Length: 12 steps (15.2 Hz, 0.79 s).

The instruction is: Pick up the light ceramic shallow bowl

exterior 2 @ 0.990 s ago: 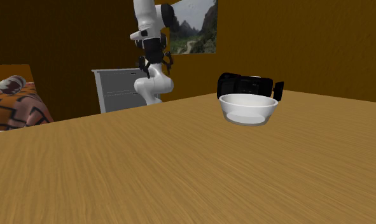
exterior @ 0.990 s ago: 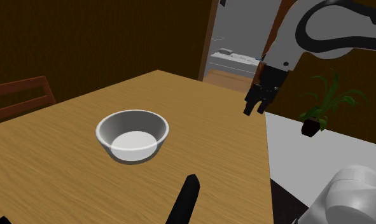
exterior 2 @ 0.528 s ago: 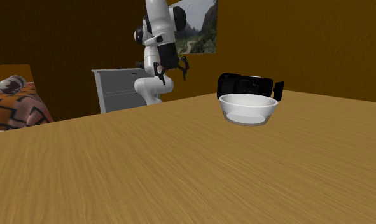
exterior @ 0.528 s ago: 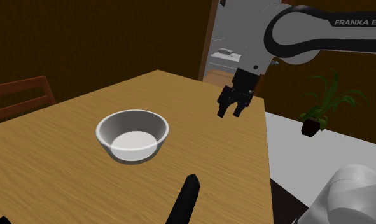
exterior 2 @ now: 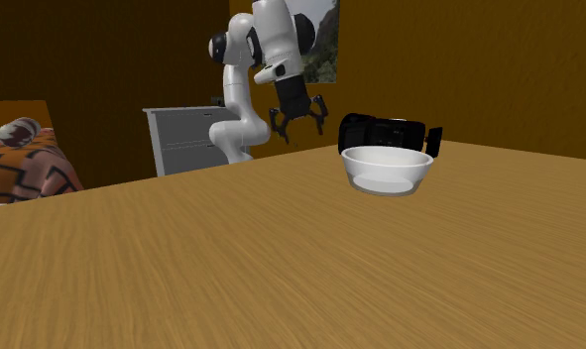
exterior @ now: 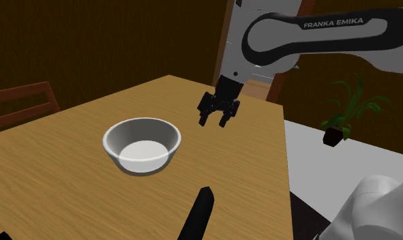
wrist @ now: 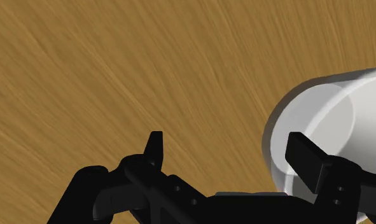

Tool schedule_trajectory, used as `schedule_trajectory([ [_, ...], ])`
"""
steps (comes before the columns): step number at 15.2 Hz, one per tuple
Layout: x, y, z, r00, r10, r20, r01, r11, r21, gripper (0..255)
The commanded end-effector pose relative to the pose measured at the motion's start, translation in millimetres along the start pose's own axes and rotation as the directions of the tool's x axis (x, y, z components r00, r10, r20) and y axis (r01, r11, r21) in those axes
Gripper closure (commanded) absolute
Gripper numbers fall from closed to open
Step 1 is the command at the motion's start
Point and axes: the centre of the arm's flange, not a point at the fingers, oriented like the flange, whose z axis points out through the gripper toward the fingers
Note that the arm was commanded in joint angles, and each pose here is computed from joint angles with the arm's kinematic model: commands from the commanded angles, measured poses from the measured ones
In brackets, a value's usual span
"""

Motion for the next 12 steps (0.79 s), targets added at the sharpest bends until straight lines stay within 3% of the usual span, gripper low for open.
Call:
schedule_trajectory([
  [1, 12, -17, 10, 1.0, 0.007, 0.001, -0.007, 1.0, 0.017, 0],
  [9, 70, -85, 47, 1.0, 0.028, 0.005, -0.028, 0.996, 0.08, 0],
  [12, 70, -80, 63, 1.0, 0.028, 0.005, -0.028, 0.996, 0.08, 0],
])
